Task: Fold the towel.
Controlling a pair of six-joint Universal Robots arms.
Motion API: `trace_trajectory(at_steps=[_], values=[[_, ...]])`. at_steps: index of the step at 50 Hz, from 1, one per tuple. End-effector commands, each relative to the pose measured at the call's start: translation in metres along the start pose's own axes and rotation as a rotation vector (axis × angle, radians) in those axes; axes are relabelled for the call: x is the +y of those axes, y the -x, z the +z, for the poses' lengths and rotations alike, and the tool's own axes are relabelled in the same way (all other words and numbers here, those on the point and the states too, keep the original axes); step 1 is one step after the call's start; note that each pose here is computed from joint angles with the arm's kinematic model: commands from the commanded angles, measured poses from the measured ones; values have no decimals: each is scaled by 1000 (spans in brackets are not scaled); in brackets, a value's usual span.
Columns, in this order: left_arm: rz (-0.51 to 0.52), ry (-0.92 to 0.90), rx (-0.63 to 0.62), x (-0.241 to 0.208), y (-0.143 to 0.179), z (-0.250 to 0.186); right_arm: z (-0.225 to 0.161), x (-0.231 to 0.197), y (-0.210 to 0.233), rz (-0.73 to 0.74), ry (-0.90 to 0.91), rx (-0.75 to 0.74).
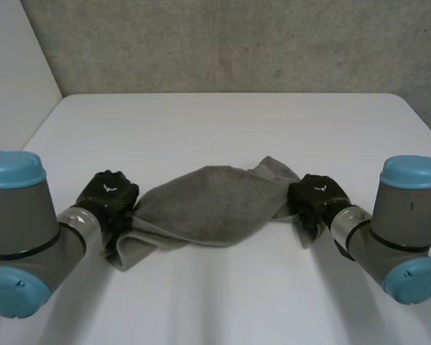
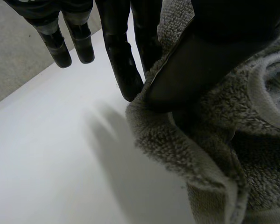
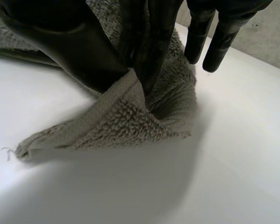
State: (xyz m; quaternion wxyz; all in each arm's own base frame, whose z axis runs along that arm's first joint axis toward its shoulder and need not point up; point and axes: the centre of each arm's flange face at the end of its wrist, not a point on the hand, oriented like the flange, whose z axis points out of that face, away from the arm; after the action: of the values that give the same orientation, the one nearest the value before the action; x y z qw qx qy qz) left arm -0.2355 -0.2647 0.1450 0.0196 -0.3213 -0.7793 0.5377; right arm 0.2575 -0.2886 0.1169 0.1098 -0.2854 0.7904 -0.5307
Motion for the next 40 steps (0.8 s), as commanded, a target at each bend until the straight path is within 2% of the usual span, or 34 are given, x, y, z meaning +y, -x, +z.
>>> trace_trajectory(at_steps=[1,7,14,19,21,24,26,27,29,30,32,33,34,35,37,40], values=[[-8,1,16,-8,-3,-4,-16,-28,-16,-7,-63,38],[-30,-64,-2,-35,7,-35,-49,-48,-9,-23,-127,-8],[-36,-153,-24,-58,25,-46,-63,-61,0,-28,-120,-109],[-34,-179,-41,-66,35,-29,-49,-76,-1,-42,-124,-145],[-21,-158,-39,-64,38,4,-25,-83,-7,-80,-107,-148],[-6,-181,-48,-71,43,20,-14,-95,-14,-118,-125,-130],[35,-276,-99,-100,58,40,-2,-140,-27,-203,-254,-79],[35,-276,-99,-100,58,40,-2,-140,-27,-204,-255,-79],[63,-432,-197,-148,82,33,-16,-203,-40,-249,-462,9],[63,-433,-198,-148,82,32,-16,-203,-40,-250,-463,9],[60,-672,-344,-209,105,-7,-56,-269,-51,-254,-754,96],[60,-674,-345,-210,105,-8,-56,-269,-51,-254,-756,96],[45,-811,-405,-237,113,-36,-79,-295,-57,-241,-907,128],[45,-812,-405,-238,113,-37,-79,-295,-57,-241,-908,128],[23,-1007,-476,-267,129,-81,-107,-317,-65,-206,-1081,137],[33,-1046,-480,-266,134,-91,-100,-302,-77,-179,-1027,122]])
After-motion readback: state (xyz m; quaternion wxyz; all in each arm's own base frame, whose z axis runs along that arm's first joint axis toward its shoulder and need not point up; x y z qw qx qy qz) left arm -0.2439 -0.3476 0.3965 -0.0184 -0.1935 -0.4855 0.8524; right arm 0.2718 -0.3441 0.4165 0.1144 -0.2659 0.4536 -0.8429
